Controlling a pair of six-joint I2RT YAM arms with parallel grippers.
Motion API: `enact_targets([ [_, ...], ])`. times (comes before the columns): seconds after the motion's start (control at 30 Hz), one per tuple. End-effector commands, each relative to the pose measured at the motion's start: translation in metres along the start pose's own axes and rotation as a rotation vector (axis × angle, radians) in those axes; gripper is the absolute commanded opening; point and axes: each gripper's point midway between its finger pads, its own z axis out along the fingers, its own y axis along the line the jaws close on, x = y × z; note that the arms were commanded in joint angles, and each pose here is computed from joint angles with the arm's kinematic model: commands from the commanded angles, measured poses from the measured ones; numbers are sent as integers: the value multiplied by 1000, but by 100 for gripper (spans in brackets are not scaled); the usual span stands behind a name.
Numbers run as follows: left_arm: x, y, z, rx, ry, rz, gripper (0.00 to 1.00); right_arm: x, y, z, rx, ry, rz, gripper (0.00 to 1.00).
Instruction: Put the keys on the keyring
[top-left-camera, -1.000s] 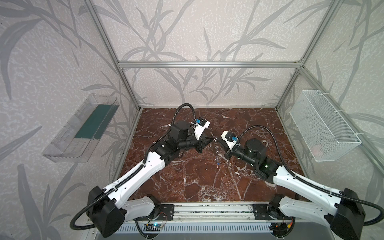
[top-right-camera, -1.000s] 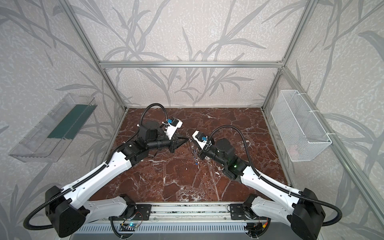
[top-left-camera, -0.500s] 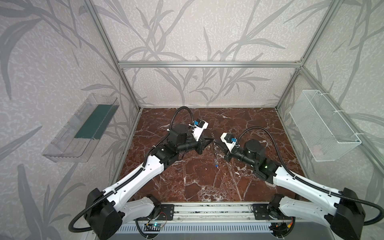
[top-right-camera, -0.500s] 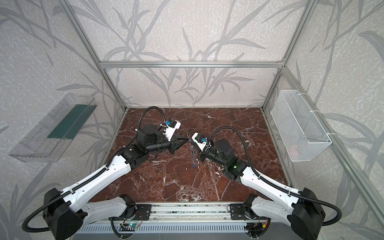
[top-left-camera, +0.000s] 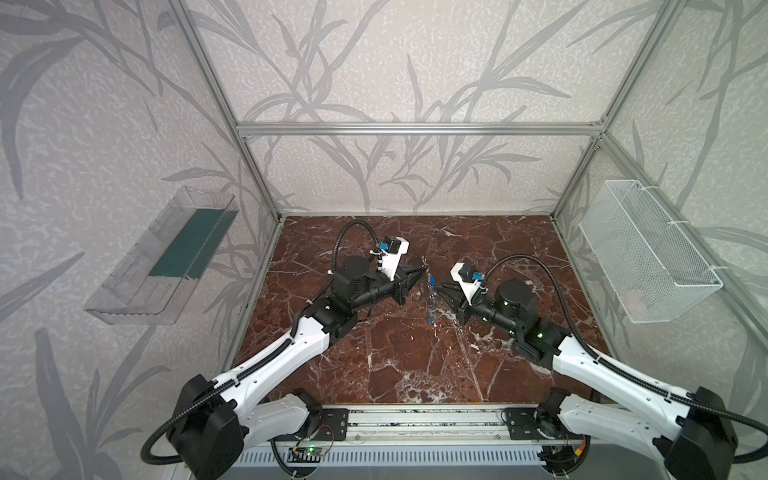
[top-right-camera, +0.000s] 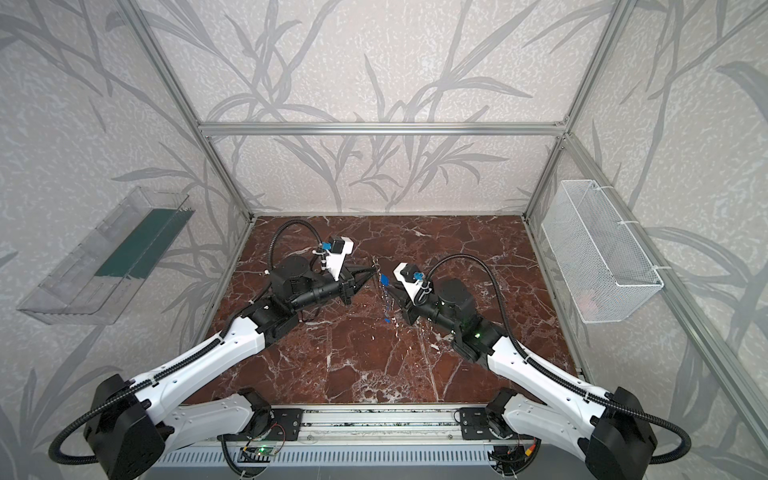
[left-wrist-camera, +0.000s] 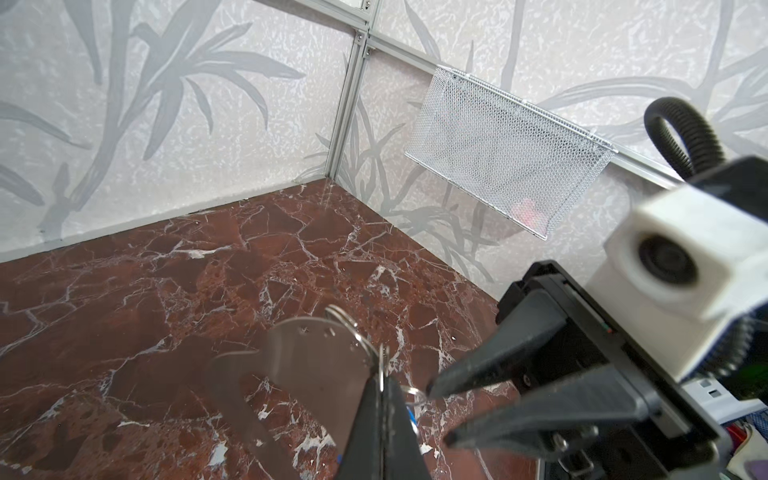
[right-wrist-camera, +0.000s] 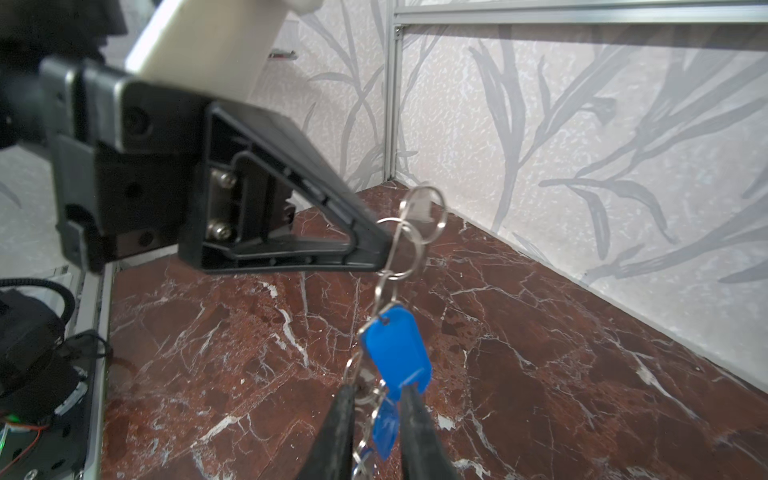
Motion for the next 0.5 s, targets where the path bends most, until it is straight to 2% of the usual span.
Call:
enact_targets([
  [0.0,-30,-11,-4,46,-123,24,0,-23,-2,-9,-48,-72,111,22],
  [0.17,-31,-18,-3,93,-127,19,0,-45,-16,-7,-125,-139,242,21],
  [0.47,-31,-29,-1,154,-105,4,0,-67,-10,9,-273,-171,319,21],
])
